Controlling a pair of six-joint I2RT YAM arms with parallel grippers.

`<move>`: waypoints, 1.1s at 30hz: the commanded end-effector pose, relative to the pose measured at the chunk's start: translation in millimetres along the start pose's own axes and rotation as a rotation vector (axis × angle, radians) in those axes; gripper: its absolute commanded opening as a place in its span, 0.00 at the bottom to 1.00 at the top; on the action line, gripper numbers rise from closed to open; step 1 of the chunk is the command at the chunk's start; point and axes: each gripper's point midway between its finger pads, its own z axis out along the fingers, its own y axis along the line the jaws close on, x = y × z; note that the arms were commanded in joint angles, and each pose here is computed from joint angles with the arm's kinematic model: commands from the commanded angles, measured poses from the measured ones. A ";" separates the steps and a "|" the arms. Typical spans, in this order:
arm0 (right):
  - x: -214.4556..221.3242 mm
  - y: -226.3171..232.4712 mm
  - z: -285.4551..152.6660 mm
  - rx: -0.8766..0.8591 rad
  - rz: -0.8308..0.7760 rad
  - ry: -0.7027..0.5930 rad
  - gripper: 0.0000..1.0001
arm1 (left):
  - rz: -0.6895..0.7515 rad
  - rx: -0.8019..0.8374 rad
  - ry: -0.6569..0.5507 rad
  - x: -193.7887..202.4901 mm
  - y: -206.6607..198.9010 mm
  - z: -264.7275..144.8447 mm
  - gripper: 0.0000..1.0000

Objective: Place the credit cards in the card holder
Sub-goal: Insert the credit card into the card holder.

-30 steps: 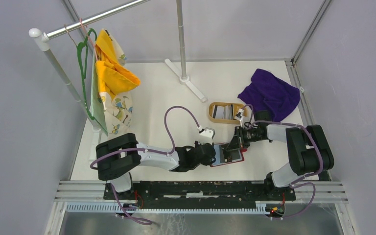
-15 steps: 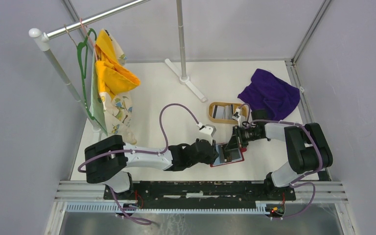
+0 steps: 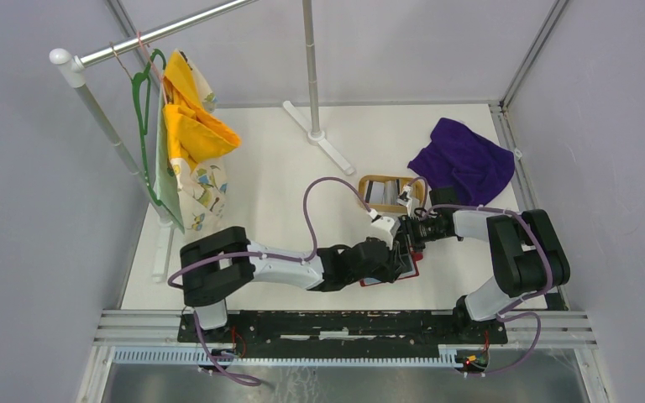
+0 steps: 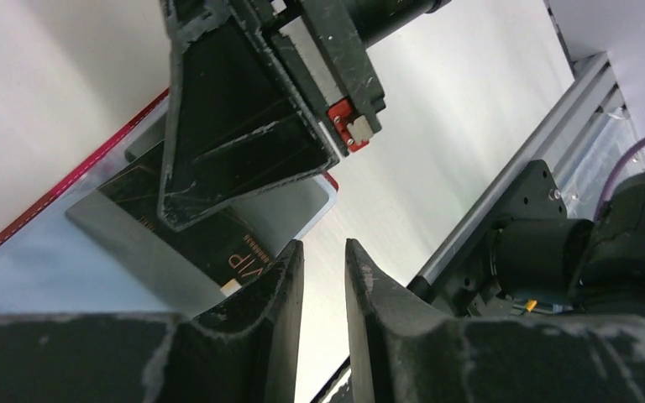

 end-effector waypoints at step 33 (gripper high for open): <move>-4.5 -12.5 -0.9 0.065 -0.048 0.014 0.31 | 0.140 -0.421 -0.104 -12.2 35.3 34.8 0.31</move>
